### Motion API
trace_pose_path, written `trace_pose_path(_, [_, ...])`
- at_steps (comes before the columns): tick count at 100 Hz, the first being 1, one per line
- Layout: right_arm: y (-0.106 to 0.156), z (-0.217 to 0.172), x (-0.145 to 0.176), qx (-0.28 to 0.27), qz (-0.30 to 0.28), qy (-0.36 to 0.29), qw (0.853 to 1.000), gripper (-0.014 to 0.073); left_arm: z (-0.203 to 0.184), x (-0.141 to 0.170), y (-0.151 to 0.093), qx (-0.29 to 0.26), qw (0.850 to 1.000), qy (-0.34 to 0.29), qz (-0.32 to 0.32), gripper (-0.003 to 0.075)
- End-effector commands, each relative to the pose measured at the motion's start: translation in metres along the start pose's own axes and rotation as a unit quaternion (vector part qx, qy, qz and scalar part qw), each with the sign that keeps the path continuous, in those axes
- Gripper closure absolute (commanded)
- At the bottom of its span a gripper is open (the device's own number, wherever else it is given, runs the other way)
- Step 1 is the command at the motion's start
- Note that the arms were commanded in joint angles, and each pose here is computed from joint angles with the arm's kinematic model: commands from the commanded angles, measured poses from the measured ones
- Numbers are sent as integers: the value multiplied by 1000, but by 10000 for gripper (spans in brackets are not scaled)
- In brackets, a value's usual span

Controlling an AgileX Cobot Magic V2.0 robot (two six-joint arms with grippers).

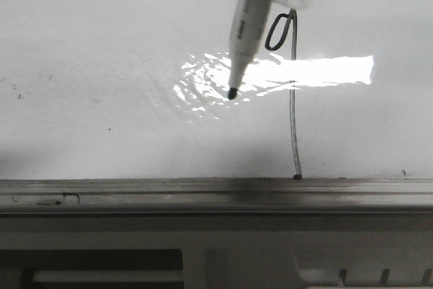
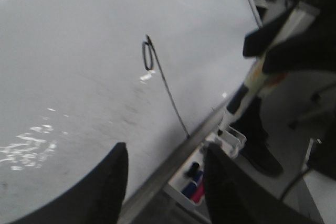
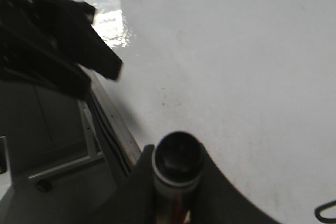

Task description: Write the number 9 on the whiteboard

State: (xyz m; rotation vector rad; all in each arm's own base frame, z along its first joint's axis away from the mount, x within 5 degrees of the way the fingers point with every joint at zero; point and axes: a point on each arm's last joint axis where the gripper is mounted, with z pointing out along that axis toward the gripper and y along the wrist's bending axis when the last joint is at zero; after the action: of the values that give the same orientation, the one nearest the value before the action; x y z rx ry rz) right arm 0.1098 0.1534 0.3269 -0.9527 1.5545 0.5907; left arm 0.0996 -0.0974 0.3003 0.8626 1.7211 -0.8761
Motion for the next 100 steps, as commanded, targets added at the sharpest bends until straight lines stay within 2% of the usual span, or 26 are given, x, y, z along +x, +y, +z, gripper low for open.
trace_pose_path(1, [2, -6, -24, -6, -11, -41, 999, 654, 10, -6, -2, 66, 998, -1, 25, 343])
trace_pose_path(14, [13, -3, -25, -36, -16, -39, 998, 653, 31, -1, -7, 146, 988, 5, 56, 343])
trace_pose_path(28, [20, 1, -25, -53, -19, -38, 998, 653, 53, 6, -16, 196, 978, 15, 71, 343])
trace_pose_path(56, [23, 2, -22, -63, -21, -26, 997, 653, 80, 3, -25, 206, 977, -3, 53, 343])
trace_pose_path(100, [26, 1, -22, -74, -10, -21, 997, 653, 91, 4, -21, 209, 978, -11, 2, 343])
